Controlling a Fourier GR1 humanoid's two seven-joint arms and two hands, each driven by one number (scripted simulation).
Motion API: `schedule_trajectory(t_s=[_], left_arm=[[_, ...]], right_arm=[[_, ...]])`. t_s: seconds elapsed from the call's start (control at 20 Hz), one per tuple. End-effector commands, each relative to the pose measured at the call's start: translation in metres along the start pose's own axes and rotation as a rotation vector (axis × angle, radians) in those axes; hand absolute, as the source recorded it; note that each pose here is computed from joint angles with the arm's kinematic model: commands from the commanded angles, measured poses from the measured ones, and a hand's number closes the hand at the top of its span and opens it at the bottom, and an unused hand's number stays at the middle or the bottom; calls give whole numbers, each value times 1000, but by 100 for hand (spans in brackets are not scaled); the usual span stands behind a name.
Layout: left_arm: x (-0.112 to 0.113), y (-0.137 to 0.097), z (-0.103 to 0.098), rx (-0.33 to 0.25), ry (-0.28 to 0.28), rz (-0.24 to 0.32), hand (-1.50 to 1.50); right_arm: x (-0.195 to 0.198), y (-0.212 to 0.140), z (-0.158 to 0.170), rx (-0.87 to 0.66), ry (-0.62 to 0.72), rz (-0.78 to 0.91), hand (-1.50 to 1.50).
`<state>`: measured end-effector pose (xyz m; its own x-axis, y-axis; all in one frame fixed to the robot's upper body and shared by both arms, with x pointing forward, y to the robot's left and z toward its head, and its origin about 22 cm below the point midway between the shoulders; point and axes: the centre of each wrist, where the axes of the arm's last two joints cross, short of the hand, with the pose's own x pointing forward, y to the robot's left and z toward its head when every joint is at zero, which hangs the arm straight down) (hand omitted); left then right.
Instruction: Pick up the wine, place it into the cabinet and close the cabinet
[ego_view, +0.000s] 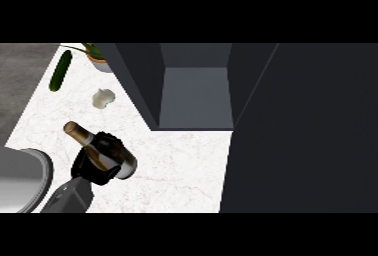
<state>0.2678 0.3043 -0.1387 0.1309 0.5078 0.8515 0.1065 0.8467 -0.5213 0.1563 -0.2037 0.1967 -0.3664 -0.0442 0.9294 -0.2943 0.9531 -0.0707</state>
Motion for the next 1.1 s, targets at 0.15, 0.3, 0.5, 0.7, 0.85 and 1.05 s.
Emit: schedule_trajectory(t_s=[0.15, 0.3, 0.5, 0.7, 0.85, 1.05], left_arm=[[-22, -4, 25, 230, -290, -75, 150], [-22, -12, 29, 211, -315, -50, 150], [-20, -37, 17, 157, -287, -32, 150], [-19, -65, 12, 86, -250, -56, 150], [-16, -91, 4, 18, -263, -88, 150], [-14, -131, 12, 3, -224, -46, 150]], right_arm=[[16, -5, 15, -6, -25, -12, -150], [6, -6, 24, -6, -23, -16, -150], [16, -11, 5, -1, 1, -22, -150], [8, -3, 7, 6, -10, -24, -150], [18, 8, 13, 7, -3, -23, -150], [19, -16, -3, 3, -5, -24, -150]])
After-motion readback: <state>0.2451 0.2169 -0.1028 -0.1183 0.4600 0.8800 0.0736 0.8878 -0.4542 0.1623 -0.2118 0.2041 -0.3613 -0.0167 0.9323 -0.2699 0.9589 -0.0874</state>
